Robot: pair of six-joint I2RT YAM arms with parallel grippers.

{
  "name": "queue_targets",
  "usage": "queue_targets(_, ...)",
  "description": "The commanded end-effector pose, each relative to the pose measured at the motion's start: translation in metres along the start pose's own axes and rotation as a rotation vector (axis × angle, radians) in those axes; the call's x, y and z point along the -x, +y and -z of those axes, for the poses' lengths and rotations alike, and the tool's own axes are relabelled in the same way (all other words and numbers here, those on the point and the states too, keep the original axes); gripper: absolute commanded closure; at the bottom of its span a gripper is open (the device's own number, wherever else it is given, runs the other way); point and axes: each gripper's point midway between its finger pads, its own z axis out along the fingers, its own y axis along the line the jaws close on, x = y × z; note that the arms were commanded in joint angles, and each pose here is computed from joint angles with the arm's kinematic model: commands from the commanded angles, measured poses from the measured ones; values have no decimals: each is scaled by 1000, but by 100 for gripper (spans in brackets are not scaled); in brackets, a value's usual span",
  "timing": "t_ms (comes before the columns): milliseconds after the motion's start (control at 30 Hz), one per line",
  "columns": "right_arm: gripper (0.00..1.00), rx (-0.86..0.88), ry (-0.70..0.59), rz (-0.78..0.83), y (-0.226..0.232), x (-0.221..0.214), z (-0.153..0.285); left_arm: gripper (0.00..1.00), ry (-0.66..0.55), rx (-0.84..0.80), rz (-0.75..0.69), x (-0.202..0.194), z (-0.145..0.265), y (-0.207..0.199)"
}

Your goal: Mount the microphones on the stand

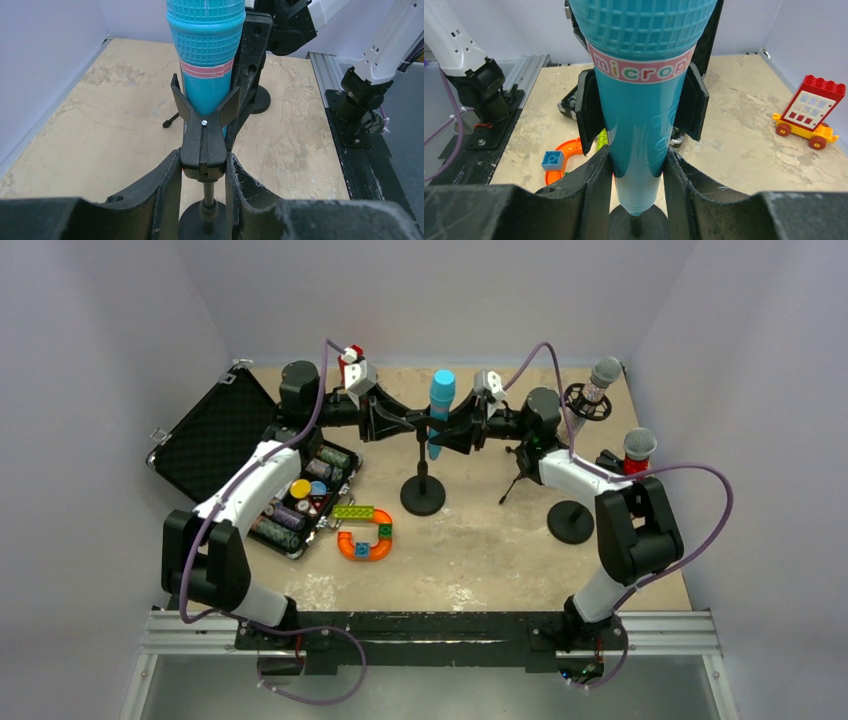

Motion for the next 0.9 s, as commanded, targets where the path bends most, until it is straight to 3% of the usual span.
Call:
queue_targets(0, 100, 37, -40, 125, 19, 30, -6, 92, -34, 1, -48, 17, -1, -8)
queue_targets(200, 97, -4, -5, 162, 19, 35, 2, 66, -31, 36, -63, 21, 2, -6)
queue_targets(533, 82, -37, 55, 190, 21, 30, 9, 35, -13, 65, -94, 22, 9, -11)
queue_targets(867, 51, -62, 60, 198, 23, 28, 12, 18, -15, 88, -126, 26, 16, -21)
